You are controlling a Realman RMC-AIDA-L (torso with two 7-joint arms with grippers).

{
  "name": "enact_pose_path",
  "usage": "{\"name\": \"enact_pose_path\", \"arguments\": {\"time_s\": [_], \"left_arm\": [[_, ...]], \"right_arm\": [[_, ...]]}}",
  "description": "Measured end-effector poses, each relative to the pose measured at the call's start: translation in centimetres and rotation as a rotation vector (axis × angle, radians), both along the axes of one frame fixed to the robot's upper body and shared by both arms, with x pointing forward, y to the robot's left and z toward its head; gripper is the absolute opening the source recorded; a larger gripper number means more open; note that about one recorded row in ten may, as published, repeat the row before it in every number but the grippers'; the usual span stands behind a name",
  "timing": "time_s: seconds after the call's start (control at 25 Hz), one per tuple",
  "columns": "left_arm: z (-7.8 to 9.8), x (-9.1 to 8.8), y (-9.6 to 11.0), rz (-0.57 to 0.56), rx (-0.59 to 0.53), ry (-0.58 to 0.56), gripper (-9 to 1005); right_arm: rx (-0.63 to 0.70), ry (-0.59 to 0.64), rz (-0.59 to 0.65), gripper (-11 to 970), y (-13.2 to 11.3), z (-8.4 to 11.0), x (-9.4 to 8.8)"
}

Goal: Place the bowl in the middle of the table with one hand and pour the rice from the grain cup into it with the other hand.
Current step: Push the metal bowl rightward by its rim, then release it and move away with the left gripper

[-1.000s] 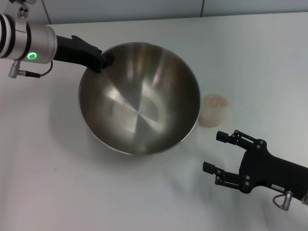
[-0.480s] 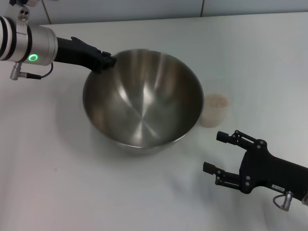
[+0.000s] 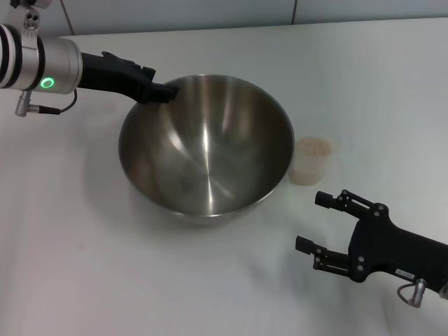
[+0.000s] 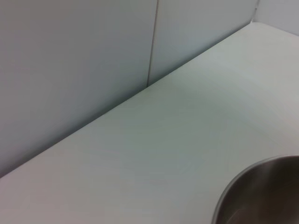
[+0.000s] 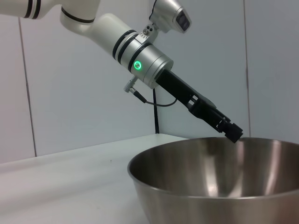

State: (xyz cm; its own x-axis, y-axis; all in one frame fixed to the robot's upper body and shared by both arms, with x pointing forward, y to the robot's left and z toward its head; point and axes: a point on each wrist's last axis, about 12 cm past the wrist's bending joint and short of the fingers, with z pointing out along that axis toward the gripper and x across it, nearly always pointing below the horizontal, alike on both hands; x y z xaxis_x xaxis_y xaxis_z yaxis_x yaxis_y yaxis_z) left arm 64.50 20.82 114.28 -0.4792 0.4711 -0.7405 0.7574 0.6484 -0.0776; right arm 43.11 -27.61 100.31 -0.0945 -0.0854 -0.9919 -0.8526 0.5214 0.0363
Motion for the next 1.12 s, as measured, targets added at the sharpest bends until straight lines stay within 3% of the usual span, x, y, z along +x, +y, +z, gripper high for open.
{"name": "enact_pose_path", "arguments": {"time_s": [0.32, 0.88, 1.12], "left_arm": [[0.2, 0.1, 0.1, 0.01, -0.01, -0.009, 683], [0.4, 0.1, 0.3, 0.021, -0.038, -0.022, 798], [1.2, -0.9, 2.2, 0.069, -0.183, -0.073, 798]], "right_arm": [[0.001, 0.0, 0.0, 814, 0.0, 0.0, 0.0], [0.002, 0.0, -0.001, 814, 0.0, 0.0, 0.0], [0.0, 0.0, -0.002, 813, 0.0, 0.0, 0.0]]}}
